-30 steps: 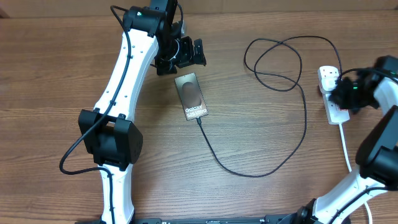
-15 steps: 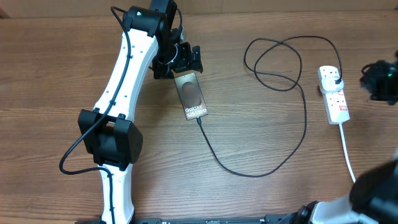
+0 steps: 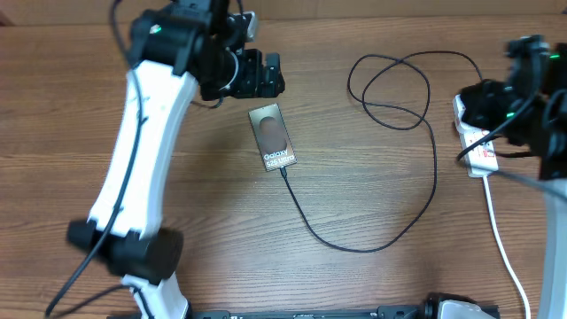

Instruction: Plug charger to phone and switch on socket

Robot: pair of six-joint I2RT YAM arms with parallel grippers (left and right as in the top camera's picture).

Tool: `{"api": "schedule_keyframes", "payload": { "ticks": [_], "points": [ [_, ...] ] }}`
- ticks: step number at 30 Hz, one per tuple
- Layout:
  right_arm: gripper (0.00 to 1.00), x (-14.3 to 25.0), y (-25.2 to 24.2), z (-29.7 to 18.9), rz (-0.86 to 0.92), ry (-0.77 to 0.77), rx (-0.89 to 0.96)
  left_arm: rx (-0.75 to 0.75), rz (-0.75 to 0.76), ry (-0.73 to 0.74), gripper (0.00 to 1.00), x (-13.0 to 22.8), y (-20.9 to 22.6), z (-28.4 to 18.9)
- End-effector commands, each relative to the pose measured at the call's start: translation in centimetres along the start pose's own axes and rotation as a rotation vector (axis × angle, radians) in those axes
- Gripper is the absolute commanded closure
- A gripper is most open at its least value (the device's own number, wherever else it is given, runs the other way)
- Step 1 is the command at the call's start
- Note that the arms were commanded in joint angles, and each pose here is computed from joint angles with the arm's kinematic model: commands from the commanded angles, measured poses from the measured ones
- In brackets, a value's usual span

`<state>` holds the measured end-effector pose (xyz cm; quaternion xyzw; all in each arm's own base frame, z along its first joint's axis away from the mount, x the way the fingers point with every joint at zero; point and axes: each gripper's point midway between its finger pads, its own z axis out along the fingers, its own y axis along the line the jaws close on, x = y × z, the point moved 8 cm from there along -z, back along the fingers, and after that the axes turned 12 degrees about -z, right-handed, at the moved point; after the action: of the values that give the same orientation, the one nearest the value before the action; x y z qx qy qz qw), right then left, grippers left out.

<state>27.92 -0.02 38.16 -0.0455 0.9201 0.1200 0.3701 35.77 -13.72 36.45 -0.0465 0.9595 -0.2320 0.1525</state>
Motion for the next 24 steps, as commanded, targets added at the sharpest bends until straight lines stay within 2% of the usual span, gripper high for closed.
{"api": "schedule_keyframes", "payload": {
  "ticks": [1,2,6,10,13,24],
  "points": [
    [0.18,0.1,4.7,-2.1,-0.168,-0.059,-0.118,-0.015,0.068,-0.149,0.04,1.8,-0.8,-5.8],
    [0.00,0.2,5.3,-2.3,-0.186,-0.063,-0.133,-0.017,0.073,-0.174,0.05,2.2,-0.8,-6.9],
    [0.00,0.8,7.7,-3.7,-0.262,-0.091,-0.196,-0.023,0.093,-0.284,0.05,4.5,-0.8,-11.3],
    [0.00,1.0,7.9,-4.7,-0.271,-0.115,-0.187,-0.024,0.106,-0.363,0.03,7.0,-0.5,-14.9],
    [0.00,1.6,7.8,-4.5,-0.261,-0.075,-0.185,-0.035,0.108,-0.405,0.00,9.1,0.1,-17.2],
    [0.00,1.8,7.6,-3.5,-0.248,-0.024,-0.186,-0.095,0.082,-0.324,0.00,10.8,1.2,-17.0]
  ]
}}
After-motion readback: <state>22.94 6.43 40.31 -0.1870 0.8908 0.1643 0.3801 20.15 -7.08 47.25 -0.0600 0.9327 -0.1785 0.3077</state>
